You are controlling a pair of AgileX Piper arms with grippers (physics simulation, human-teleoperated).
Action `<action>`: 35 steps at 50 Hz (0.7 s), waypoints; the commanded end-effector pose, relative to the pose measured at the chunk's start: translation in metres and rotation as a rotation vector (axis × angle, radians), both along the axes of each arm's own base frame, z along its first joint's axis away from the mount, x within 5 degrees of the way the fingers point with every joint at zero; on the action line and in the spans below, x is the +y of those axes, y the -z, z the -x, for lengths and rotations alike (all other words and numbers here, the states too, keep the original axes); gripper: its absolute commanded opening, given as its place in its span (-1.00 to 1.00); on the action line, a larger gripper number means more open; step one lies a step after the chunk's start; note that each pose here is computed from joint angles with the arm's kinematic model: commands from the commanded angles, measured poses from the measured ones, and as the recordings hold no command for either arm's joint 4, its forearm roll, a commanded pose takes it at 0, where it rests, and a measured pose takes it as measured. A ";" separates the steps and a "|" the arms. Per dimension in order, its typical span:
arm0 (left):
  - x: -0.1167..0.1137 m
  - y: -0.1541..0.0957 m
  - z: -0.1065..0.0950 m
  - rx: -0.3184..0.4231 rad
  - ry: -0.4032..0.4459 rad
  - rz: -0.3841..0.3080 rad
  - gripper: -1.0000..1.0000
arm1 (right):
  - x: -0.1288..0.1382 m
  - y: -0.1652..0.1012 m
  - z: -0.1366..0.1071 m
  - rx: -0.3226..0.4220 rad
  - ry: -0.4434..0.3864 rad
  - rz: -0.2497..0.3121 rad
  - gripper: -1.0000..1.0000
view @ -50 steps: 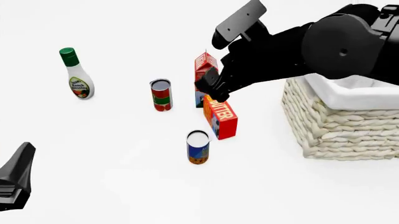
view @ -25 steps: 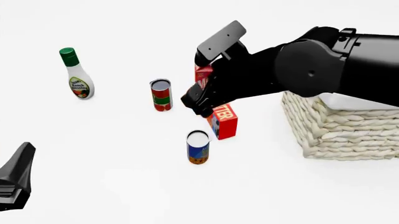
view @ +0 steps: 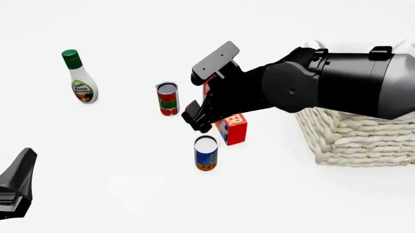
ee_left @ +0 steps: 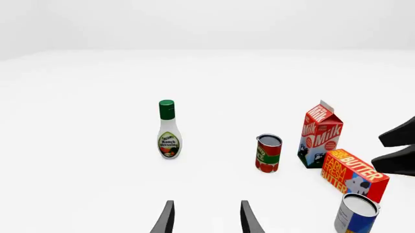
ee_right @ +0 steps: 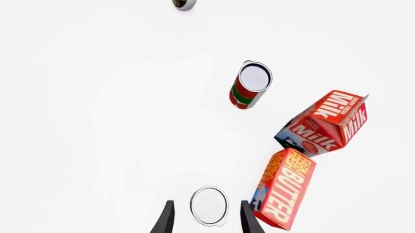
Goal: Pick the alphabet soup and place it in the basket.
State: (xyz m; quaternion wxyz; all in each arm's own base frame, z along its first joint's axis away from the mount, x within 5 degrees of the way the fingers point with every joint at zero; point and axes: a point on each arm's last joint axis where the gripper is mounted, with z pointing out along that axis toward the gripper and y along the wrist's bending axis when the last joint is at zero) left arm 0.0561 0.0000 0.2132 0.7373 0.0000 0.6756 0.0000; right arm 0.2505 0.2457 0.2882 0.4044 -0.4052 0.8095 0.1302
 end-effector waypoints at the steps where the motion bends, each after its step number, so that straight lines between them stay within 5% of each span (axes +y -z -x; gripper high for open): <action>1: 0.000 0.000 0.000 0.000 0.000 0.000 1.00 | 0.007 0.018 -0.006 0.018 -0.005 0.021 1.00; 35: 0.000 0.000 0.000 0.000 0.000 0.000 1.00 | 0.008 0.047 -0.011 0.052 0.001 0.056 1.00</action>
